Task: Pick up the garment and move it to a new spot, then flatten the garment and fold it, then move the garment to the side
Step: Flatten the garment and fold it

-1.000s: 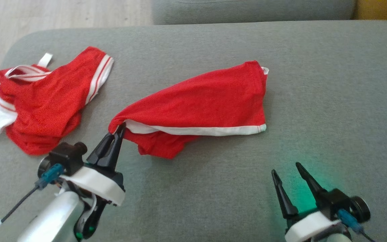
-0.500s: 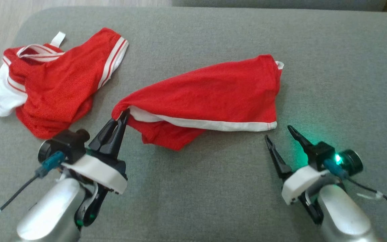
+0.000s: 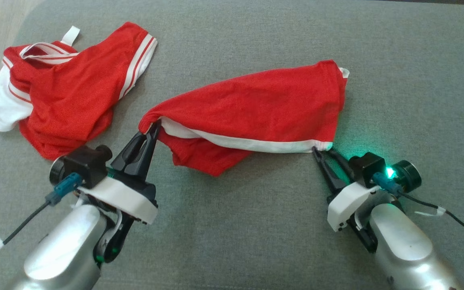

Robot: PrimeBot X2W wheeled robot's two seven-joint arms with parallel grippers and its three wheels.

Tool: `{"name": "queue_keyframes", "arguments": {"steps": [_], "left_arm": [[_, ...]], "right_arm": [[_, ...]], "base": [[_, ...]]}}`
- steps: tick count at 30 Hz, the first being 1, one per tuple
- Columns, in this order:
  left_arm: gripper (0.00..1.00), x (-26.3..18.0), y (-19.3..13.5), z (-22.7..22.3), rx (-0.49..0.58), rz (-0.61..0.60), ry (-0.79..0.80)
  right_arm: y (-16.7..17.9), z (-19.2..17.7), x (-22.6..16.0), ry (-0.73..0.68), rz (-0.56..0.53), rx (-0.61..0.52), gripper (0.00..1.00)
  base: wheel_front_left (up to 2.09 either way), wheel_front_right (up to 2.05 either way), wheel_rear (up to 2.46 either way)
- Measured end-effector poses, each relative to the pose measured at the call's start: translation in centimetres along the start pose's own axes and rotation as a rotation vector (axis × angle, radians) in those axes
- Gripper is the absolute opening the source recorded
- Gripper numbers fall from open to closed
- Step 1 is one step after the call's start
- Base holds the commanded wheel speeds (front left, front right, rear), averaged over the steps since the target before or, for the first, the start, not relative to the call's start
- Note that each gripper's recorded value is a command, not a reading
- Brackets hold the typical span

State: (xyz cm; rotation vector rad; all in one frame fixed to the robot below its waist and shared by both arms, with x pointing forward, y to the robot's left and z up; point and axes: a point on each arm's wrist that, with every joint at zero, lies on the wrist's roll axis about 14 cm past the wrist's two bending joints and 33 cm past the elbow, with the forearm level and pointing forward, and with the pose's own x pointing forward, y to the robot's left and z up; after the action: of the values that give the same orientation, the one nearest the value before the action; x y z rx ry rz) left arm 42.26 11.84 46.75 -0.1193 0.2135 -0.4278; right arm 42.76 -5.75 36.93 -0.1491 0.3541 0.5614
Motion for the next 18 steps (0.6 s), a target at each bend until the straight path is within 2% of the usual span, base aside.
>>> {"name": "queue_keyframes", "arguments": {"steps": [6,12,18], "left_arm": [[0.00,0.0,-0.3,0.7,0.010,-0.011,-0.023],[0.00,0.1,-1.5,3.3,0.103,-0.072,-0.097],[0.00,0.7,-4.9,10.2,0.276,-0.222,-0.248]], "right_arm": [[0.0,1.1,-0.2,-0.033,-0.002,-0.002,0.00],[-2.1,8.3,-1.6,-0.260,-0.074,0.007,0.00],[-7.5,15.6,-7.2,-0.519,-0.253,0.025,0.00]], "base": [[0.00,0.00,0.00],[0.00,0.00,0.00],[0.00,0.00,0.00]]}}
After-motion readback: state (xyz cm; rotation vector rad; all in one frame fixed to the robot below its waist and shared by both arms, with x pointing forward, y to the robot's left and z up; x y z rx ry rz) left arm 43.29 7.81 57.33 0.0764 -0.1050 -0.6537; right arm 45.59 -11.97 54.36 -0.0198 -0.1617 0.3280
